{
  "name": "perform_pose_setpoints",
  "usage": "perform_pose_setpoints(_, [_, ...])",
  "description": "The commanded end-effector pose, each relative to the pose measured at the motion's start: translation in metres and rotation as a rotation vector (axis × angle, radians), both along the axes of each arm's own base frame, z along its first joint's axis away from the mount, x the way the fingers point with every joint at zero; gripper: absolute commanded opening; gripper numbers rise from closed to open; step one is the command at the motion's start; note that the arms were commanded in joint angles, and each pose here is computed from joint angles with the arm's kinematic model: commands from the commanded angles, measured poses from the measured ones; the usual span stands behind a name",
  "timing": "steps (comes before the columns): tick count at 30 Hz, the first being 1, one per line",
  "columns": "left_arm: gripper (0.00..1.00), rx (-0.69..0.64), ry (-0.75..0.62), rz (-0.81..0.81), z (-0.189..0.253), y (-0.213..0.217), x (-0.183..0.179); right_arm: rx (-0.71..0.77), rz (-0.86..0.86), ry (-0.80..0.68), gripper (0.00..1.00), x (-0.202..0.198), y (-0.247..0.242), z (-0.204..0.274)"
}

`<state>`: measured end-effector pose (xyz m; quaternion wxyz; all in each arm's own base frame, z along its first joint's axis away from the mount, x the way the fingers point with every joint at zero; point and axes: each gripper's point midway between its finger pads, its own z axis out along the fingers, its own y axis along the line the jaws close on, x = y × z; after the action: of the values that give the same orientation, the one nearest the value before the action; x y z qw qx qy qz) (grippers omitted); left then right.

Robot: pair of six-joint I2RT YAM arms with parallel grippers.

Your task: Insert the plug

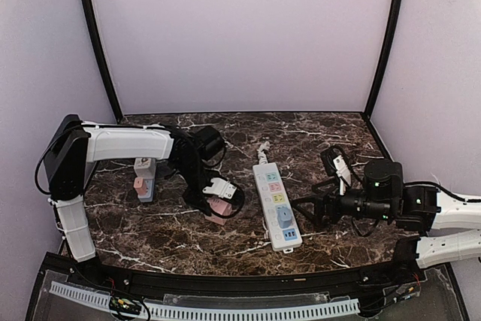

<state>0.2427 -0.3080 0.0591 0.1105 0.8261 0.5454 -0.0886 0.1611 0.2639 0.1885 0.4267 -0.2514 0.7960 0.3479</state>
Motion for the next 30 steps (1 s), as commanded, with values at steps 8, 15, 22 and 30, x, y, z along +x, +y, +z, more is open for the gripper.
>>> perform_pose_setpoints(8, [0.05,-0.116,0.038,-0.006,0.018,-0.013,-0.009,0.004,0.003,-0.002,0.99,0.003,0.006,-0.001])
perform_pose_setpoints(15, [0.01,-0.238,-0.043,0.016,0.045,-0.021,-0.006,0.009,-0.003,0.015,0.99,0.007,0.013,0.001])
perform_pose_setpoints(22, [0.01,-0.410,-0.188,0.067,0.078,-0.025,0.002,0.045,-0.076,0.032,0.99,0.017,0.012,0.014])
perform_pose_setpoints(30, [0.01,-0.637,-0.298,0.155,0.111,-0.031,0.004,0.074,-0.127,0.055,0.99,0.025,0.014,0.026])
